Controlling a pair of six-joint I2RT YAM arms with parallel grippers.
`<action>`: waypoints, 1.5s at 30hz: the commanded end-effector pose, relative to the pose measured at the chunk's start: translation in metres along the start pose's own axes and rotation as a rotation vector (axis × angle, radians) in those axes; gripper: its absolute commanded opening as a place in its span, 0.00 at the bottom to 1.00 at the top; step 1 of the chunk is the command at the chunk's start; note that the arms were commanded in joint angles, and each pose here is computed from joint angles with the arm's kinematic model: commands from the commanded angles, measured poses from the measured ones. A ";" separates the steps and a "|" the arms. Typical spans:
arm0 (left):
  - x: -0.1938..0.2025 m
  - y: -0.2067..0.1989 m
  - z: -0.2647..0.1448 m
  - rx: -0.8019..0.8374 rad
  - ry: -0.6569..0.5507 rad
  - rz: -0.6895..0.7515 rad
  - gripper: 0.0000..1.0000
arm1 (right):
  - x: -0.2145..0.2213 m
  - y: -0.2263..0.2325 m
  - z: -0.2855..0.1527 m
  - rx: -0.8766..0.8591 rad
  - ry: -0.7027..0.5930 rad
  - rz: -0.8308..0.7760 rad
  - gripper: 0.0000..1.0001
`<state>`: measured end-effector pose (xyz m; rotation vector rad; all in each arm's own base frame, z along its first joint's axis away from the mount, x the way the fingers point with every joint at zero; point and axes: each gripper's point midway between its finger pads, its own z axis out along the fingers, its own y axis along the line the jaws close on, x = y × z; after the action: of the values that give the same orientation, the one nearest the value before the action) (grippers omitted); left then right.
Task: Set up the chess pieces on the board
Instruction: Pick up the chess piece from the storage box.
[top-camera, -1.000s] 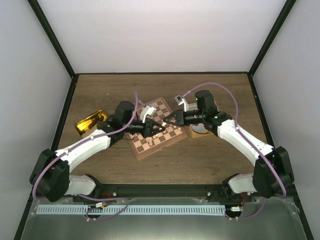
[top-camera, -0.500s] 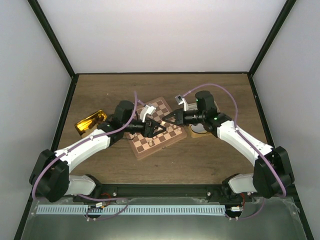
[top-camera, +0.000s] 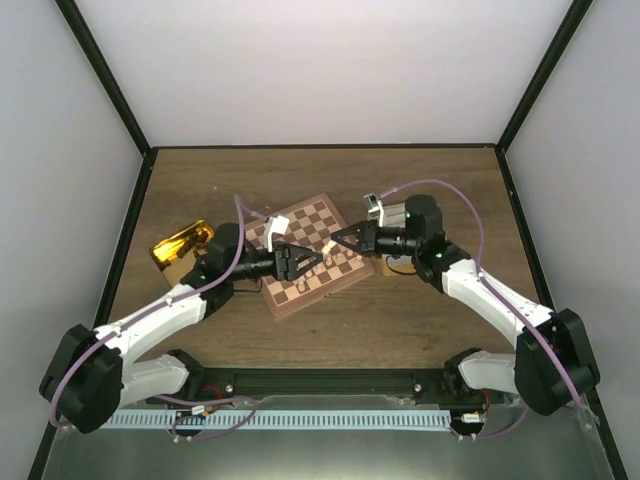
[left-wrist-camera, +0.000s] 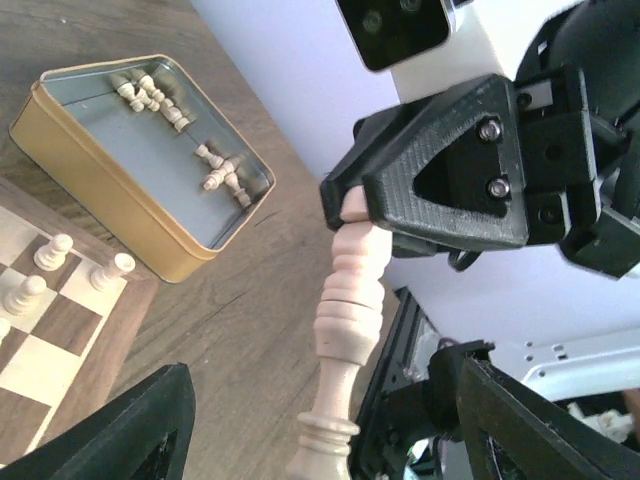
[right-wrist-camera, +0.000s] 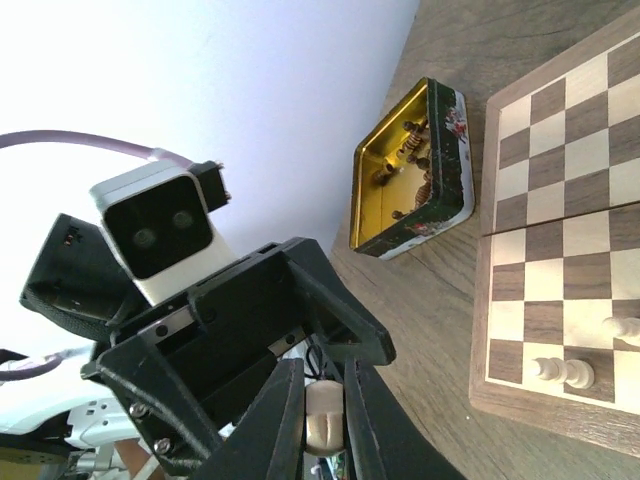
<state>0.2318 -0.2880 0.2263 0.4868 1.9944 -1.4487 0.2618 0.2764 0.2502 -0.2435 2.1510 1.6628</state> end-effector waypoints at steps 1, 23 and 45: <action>-0.035 -0.025 -0.009 0.147 -0.197 -0.148 0.77 | -0.014 0.031 -0.005 -0.121 -0.104 0.016 0.06; -0.046 -0.021 -0.018 0.160 -0.287 -0.346 0.49 | -0.033 0.039 -0.012 -0.173 -0.274 0.066 0.06; -0.047 0.008 -0.020 -0.044 -0.317 -0.286 0.04 | -0.043 0.008 -0.010 0.024 -0.324 -0.025 0.06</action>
<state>0.2549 -0.2735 0.2660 -0.0348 1.8325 -1.7097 0.2828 0.2710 0.2828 0.0434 1.8929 1.7526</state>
